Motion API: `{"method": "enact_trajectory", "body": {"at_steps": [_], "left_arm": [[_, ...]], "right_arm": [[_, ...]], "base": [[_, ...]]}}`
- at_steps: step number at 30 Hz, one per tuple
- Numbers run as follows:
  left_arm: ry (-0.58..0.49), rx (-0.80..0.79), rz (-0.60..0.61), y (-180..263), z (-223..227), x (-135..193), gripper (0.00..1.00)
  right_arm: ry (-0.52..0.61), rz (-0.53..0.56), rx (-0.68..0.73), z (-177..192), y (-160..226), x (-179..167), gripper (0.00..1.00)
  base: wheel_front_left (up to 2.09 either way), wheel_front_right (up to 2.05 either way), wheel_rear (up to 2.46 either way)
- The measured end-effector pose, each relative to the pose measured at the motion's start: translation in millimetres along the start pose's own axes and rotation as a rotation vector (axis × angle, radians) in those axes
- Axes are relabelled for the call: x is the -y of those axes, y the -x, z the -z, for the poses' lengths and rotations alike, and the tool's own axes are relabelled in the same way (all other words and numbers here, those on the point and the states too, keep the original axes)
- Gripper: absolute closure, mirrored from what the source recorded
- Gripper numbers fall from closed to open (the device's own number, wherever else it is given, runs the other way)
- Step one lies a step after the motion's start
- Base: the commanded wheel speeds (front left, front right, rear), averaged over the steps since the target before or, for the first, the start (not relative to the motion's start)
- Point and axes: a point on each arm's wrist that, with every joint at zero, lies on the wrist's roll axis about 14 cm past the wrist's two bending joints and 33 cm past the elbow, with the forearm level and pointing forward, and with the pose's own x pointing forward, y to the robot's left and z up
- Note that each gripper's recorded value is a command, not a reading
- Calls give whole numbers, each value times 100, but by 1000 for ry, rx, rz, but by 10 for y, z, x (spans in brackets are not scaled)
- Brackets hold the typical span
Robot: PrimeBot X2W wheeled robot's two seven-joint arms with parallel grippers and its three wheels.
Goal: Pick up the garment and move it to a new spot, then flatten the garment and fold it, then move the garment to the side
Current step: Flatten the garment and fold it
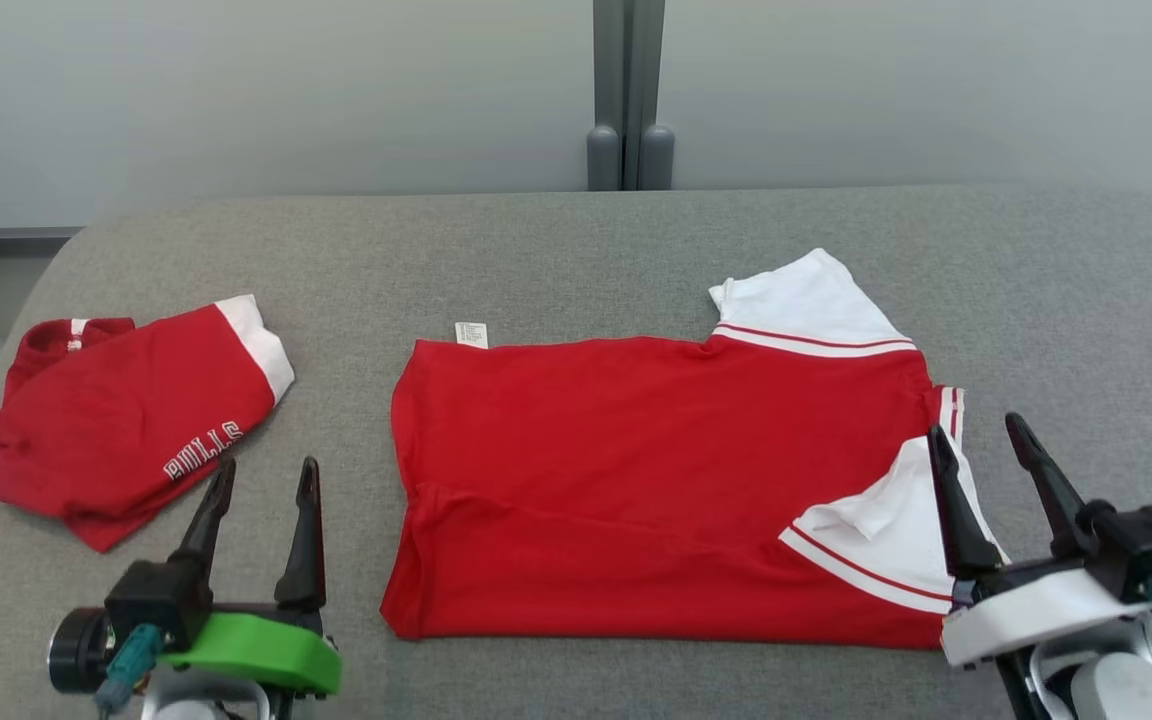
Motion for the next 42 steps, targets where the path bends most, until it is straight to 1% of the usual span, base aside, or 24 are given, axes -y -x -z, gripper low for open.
{"method": "enact_trajectory", "body": {"at_steps": [4, 10, 15, 17, 20, 25, 30, 37, 42], "left_arm": [[-18, 18, 34, -313, -83, 36, 0], [-55, 21, 98, -881, -163, 149, 0], [-74, -20, 137, -1356, -93, 239, 0], [-72, -54, 147, -1499, 6, 267, 0], [-68, -124, 165, -1662, 249, 324, 0], [-55, -268, 171, -1747, 737, 333, 0], [-41, -392, 171, -1705, 1157, 323, 0], [-42, -503, 141, -1677, 1490, 193, 0], [-28, -544, 144, -1674, 1628, 232, 0]], "right_arm": [[57, -27, 5, -87, -295, 61, 0], [135, -53, 5, -191, -845, 186, 0], [184, -64, -36, -137, -1331, 308, 0], [199, -64, -67, -57, -1491, 366, 0], [212, -63, -136, 159, -1711, 449, 0], [220, -68, -228, 519, -1963, 526, 0], [213, -91, -296, 872, -2113, 494, 0], [214, -114, -380, 1254, -2185, 470, 0], [224, -117, -438, 1446, -2187, 515, 0]], "base": [[0, 0, 0], [0, 0, 0], [0, 0, 0], [0, 0, 0], [0, 0, 0], [0, 0, 0], [0, 0, 0], [0, 0, 0], [0, 0, 0]]}}
